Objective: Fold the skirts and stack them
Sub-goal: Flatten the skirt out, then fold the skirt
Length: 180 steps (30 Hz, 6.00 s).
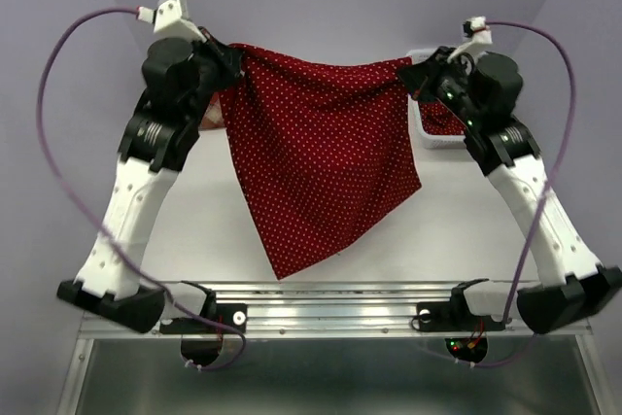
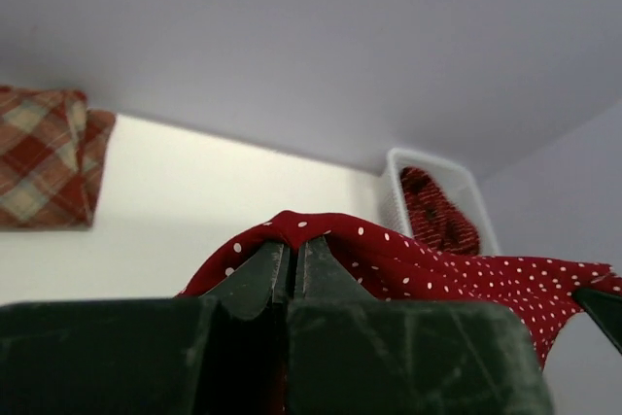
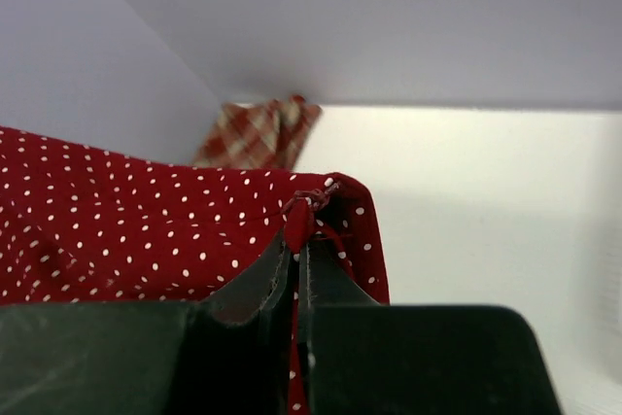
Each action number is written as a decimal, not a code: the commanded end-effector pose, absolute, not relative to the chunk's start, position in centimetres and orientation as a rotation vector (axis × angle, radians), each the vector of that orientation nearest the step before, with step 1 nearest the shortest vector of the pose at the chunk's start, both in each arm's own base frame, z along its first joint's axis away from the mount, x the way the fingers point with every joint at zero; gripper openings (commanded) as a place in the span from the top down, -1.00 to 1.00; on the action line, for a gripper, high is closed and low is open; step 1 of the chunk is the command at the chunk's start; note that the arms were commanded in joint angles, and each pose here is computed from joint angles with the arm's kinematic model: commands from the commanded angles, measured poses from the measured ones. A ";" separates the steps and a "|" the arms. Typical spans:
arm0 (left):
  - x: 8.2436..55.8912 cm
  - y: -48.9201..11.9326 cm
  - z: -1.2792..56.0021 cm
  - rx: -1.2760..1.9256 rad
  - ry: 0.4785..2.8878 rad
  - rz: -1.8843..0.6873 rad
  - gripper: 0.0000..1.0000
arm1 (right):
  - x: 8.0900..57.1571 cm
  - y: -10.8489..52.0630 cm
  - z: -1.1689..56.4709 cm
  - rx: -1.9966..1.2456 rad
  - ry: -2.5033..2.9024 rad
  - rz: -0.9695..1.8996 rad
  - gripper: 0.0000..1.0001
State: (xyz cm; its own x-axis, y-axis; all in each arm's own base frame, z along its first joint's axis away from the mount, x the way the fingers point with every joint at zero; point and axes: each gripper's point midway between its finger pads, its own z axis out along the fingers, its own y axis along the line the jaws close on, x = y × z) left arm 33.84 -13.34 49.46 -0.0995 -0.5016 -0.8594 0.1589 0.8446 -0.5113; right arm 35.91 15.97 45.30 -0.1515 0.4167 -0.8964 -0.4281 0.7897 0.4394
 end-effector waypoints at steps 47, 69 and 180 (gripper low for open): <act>26.7 -7.4 15.6 -0.624 2.248 -0.477 -0.97 | 28.8 14.4 15.0 -0.125 2.393 0.420 -1.00; 29.3 -7.9 3.0 -0.741 2.493 -0.388 -0.59 | 30.7 17.4 4.7 -0.008 2.605 0.456 -0.65; 45.8 -11.5 6.1 -0.331 2.510 -0.172 -0.92 | 32.2 13.4 11.9 0.210 2.460 0.722 -1.00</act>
